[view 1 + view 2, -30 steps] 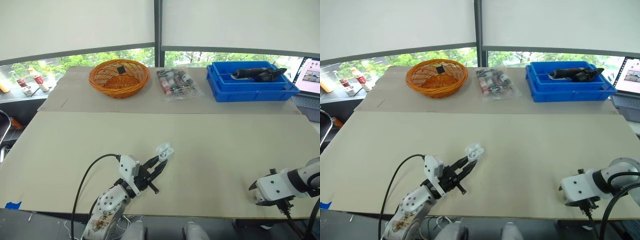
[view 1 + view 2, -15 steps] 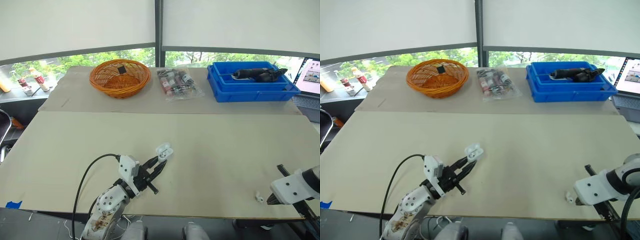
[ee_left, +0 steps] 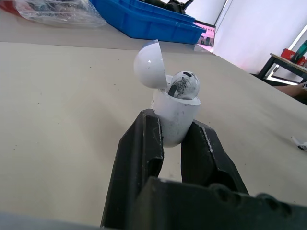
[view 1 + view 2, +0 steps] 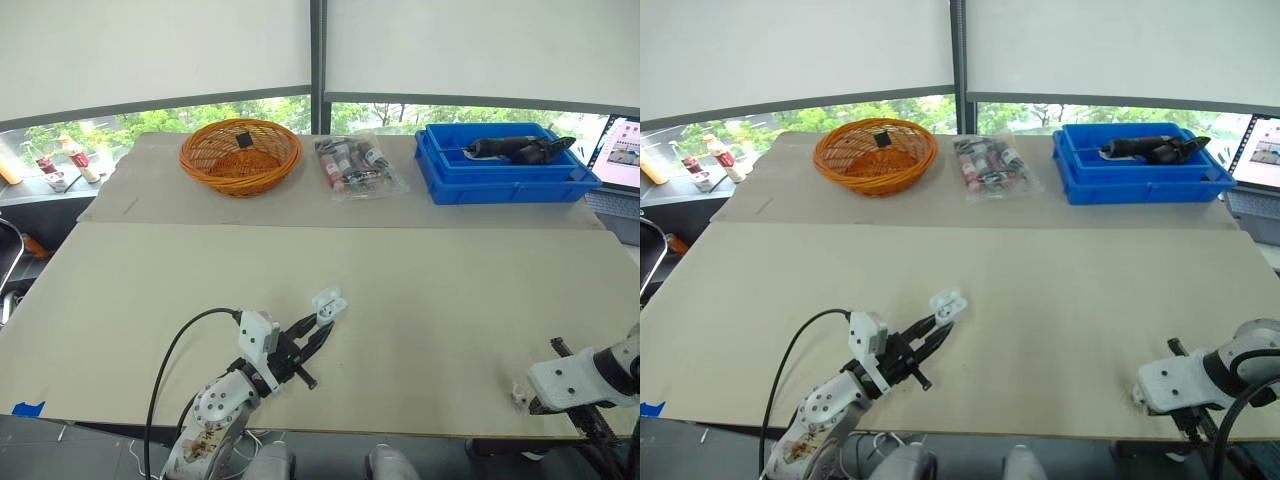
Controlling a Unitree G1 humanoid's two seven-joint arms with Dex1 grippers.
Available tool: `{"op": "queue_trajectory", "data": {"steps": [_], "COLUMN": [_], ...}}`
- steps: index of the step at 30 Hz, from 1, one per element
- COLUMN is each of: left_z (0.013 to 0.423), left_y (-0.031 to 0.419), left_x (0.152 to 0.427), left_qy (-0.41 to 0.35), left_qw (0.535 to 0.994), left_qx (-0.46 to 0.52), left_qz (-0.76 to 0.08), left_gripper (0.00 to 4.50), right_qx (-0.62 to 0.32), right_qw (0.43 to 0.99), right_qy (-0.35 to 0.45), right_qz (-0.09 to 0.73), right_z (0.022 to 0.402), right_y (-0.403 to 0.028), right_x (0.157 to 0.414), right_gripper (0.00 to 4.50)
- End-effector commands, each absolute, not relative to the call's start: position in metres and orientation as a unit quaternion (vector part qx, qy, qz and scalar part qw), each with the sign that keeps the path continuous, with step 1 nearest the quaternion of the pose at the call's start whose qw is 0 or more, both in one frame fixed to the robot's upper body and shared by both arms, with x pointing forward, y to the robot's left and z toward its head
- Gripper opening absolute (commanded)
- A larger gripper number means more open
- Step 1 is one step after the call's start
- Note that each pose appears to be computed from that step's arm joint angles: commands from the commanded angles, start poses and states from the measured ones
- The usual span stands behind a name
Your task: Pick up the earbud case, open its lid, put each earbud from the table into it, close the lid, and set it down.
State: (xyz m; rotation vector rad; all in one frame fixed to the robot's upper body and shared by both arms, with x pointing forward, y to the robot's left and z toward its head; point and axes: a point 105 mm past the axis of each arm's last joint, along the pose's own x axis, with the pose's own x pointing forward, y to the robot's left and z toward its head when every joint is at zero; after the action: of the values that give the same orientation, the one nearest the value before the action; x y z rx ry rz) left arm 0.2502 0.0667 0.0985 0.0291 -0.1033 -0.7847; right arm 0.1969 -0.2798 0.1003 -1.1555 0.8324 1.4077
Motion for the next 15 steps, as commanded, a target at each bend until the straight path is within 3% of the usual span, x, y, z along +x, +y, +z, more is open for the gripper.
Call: {"op": "queue_trajectory", "data": {"steps": [1,15], "left_z": [0.1103,0.1107], "left_y": [0.0650,0.0641], "left_x": [0.2475,0.2470], "left_qy": [-0.072,-0.073], "left_qw": [0.920,0.920], "left_qx": [0.012,0.011], "left_qz": [-0.385,-0.385], "left_gripper": [0.50,0.50], "right_qx": [-0.476,-0.468], "right_qw": [0.554,0.595], "right_qy": [0.343,0.320], "right_qz": [0.591,0.570], "right_z": [0.1043,0.1037], "right_y": [-0.2735,-0.2700], "right_x": [0.1996,0.2094], "right_gripper": [0.00,0.00]}}
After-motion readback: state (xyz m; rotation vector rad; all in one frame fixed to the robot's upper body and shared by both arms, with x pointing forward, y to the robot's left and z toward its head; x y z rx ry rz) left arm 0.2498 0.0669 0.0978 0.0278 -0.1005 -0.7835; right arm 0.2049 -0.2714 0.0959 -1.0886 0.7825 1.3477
